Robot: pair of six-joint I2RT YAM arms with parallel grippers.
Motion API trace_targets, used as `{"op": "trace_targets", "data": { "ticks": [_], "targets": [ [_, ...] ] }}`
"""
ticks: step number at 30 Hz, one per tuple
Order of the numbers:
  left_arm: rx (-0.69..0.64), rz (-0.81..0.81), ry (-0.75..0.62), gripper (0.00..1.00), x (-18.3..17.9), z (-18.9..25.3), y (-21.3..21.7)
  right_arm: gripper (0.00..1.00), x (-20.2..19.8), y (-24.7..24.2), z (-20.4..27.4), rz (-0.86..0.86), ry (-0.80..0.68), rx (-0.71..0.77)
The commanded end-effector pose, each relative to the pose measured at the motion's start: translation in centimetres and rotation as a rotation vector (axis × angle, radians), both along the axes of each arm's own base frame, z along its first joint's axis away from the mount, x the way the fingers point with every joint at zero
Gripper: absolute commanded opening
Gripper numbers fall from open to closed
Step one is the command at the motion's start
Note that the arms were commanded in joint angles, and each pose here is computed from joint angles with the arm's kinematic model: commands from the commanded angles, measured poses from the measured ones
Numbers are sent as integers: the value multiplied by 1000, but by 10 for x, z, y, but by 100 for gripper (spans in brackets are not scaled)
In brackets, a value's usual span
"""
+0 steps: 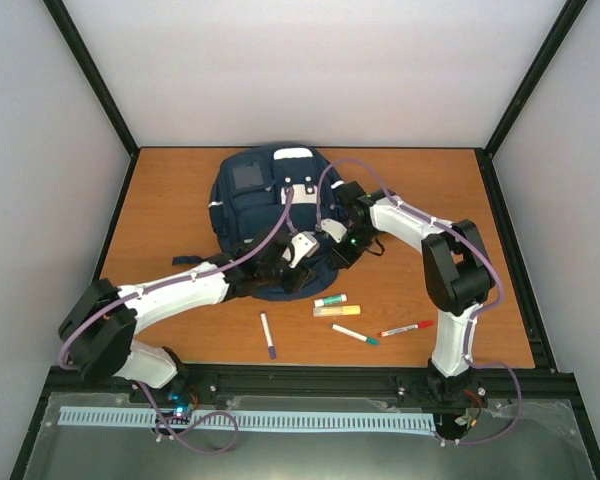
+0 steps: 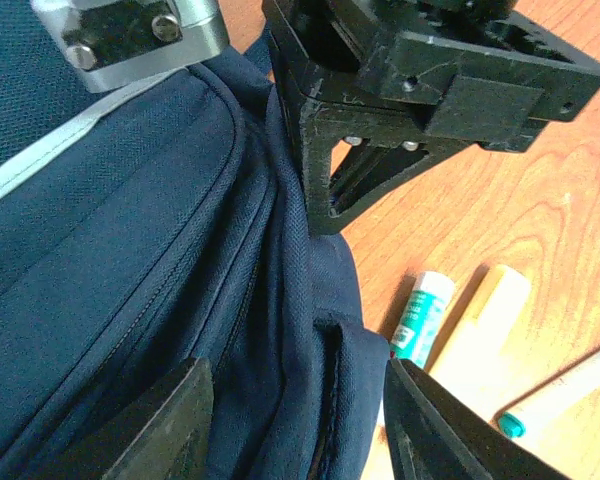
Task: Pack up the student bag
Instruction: Zip the student bag at the center of the board.
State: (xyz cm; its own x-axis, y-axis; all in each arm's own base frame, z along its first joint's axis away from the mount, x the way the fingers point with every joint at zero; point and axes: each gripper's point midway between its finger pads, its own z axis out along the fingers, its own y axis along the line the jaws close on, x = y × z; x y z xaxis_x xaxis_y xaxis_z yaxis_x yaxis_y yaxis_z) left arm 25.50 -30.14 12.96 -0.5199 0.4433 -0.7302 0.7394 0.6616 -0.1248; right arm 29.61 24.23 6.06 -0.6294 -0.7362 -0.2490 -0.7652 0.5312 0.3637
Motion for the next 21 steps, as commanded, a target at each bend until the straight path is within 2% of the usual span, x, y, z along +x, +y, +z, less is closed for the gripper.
{"op": "trace_targets", "data": {
  "ticks": [1, 11, 13, 17, 21],
  "targets": [
    [40, -32, -38, 48, 7, 4, -13, 3, 4, 13, 5, 19, -19, 69],
    [102, -19, -59, 28, 14, -9, -14, 3, 3, 10, 3, 9, -11, 67],
    [99, -21, -54, 27, 13, -11, -15, 3, 3, 9, 3, 8, -11, 68],
    [103, -25, -45, 39, 13, -15, -18, 3, 4, 9, 3, 6, -8, 67],
    [123, -30, -41, 34, 14, -22, -21, 3, 4, 8, 2, 3, -3, 68]
  ]
}}
